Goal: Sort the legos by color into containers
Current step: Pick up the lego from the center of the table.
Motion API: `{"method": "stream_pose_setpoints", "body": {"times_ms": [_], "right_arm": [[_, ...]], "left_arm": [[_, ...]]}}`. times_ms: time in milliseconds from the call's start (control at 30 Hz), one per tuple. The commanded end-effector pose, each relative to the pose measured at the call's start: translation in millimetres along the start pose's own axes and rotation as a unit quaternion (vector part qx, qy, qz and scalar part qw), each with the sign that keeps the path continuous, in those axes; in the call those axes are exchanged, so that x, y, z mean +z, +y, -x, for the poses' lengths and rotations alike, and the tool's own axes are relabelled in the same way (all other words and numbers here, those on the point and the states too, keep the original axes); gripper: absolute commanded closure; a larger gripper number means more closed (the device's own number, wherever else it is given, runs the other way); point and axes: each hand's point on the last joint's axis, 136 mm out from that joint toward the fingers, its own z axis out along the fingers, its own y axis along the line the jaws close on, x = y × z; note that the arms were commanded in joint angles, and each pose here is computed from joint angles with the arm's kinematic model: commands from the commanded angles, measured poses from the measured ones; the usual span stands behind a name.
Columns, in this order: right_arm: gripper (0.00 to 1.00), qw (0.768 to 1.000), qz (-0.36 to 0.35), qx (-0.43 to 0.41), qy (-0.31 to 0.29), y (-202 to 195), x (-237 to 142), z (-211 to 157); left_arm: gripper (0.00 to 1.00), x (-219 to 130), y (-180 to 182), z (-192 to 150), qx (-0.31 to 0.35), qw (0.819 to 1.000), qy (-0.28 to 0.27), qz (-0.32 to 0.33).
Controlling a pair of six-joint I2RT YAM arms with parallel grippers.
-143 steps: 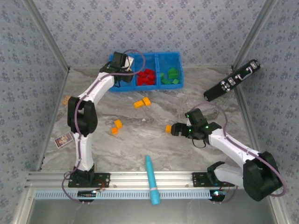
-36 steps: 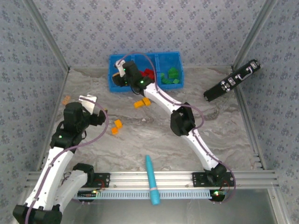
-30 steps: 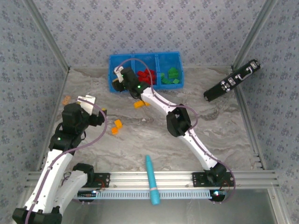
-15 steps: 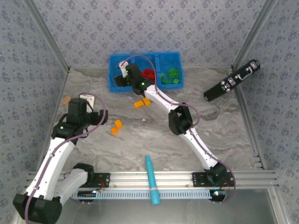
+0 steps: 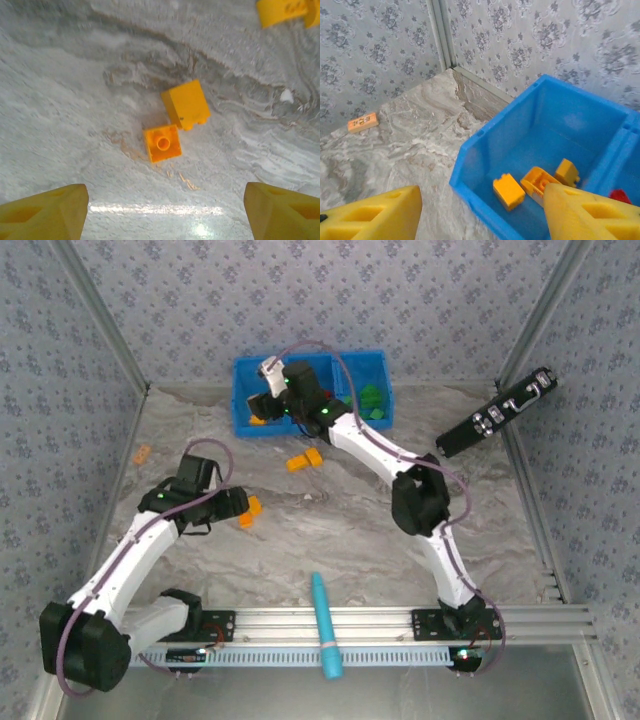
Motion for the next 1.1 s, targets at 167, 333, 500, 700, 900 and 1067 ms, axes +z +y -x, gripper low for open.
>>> {"method": "stream_pose_setpoints", "body": {"times_ms": [167,333,500,700,900,1067], "right_arm": [[0.31,0.996,-0.082,-0.023,0.017,-30.8,-87.3,-19.6],[0.28,0.99,-0.12,-0.035,0.06,-41.7,-120.5,-61.8],[0.27,0.988,-0.126,-0.026,0.087,-44.9,-144.1,-94.2],[0.26,0.983,-0.132,-0.009,0.125,-48.8,-154.5,-132.5],[0.25,0.981,-0.133,0.002,0.144,-50.7,-156.7,-152.1],[0.25,0.982,-0.122,0.016,0.143,-49.4,-152.6,-157.0]], "left_arm": [[0.22,36.1,-16.2,8.9,-0.056,0.998,0.0,0.001],[0.24,54.5,-24.8,12.0,-0.052,0.999,0.01,0.008],[0.25,67.0,-32.6,18.2,-0.035,0.999,0.012,0.021],[0.28,77.2,-36.3,30.2,-0.011,0.999,0.006,0.041],[0.3,91.5,-36.9,30.3,0.003,0.998,0.023,0.059],[0.34,102.2,-41.3,26.3,0.014,0.997,0.038,0.07]]}}
